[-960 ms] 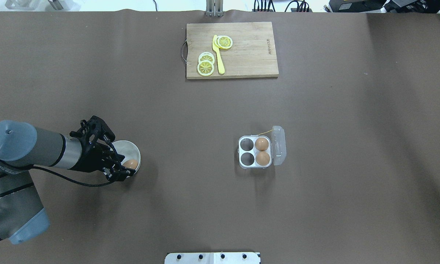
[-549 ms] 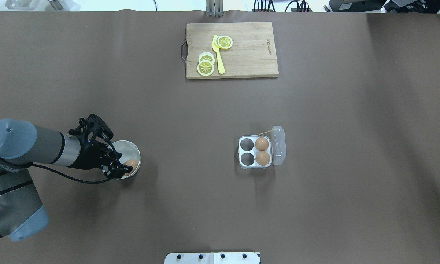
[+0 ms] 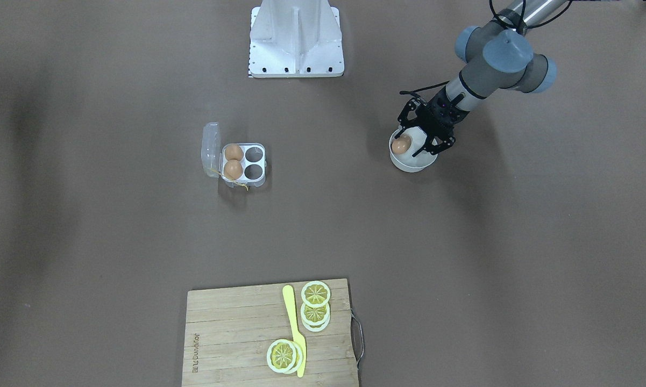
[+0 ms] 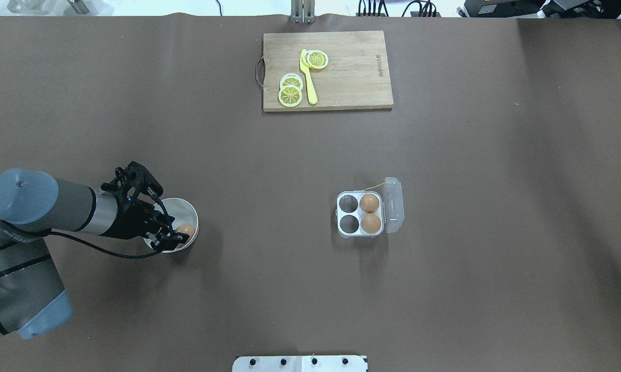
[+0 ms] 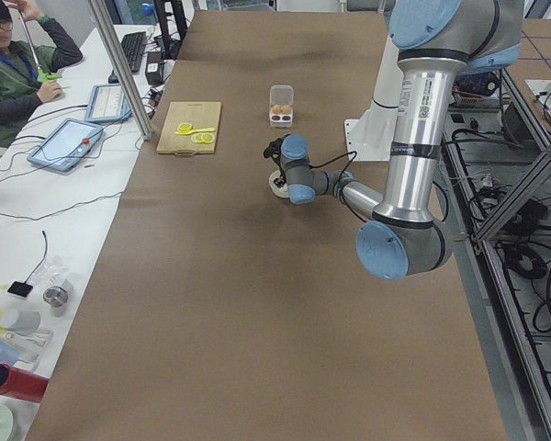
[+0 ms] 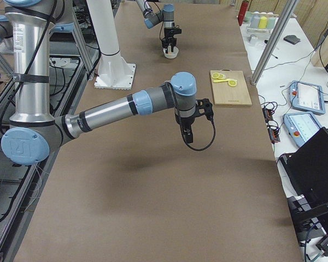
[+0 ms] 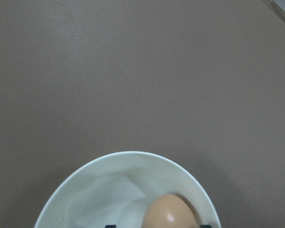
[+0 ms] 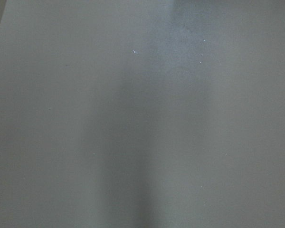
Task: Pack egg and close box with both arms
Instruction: 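Close the left gripper around the brown egg inside the bowl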
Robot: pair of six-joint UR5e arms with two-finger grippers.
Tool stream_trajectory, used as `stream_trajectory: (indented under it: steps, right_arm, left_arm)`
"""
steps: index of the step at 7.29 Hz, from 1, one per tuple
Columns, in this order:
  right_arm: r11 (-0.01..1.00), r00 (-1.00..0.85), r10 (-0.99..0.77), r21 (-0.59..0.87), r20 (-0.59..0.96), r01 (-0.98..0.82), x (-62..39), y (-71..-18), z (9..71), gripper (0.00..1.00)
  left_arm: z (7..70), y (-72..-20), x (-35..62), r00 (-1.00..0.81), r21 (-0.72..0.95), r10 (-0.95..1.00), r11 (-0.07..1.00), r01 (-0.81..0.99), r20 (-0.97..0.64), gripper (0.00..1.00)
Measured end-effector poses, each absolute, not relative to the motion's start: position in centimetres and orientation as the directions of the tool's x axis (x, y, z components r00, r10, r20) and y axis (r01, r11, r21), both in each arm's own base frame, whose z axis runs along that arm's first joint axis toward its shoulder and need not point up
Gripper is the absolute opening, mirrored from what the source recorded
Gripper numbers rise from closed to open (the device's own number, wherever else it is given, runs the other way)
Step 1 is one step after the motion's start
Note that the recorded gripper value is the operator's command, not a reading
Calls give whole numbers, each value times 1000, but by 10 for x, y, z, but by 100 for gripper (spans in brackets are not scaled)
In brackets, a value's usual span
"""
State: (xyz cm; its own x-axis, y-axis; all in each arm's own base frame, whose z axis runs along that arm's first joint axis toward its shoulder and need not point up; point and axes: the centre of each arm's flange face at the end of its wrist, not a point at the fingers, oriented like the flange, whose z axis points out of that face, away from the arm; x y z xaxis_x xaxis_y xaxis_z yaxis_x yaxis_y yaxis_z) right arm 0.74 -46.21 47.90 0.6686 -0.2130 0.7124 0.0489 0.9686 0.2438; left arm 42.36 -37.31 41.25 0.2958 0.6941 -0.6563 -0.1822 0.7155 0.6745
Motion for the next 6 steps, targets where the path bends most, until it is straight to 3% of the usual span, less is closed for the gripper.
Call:
stream_trajectory:
  steps: [3, 6]
  right_arm:
    - [969, 669, -213, 243, 712, 49, 7, -462, 479, 100]
    - [969, 669, -212, 243, 713, 48, 7, -462, 479, 100]
  left_arm:
    - [407, -382, 439, 300, 656, 672, 736, -170, -677, 61]
    - [408, -384, 439, 304, 654, 670, 738, -168, -677, 63]
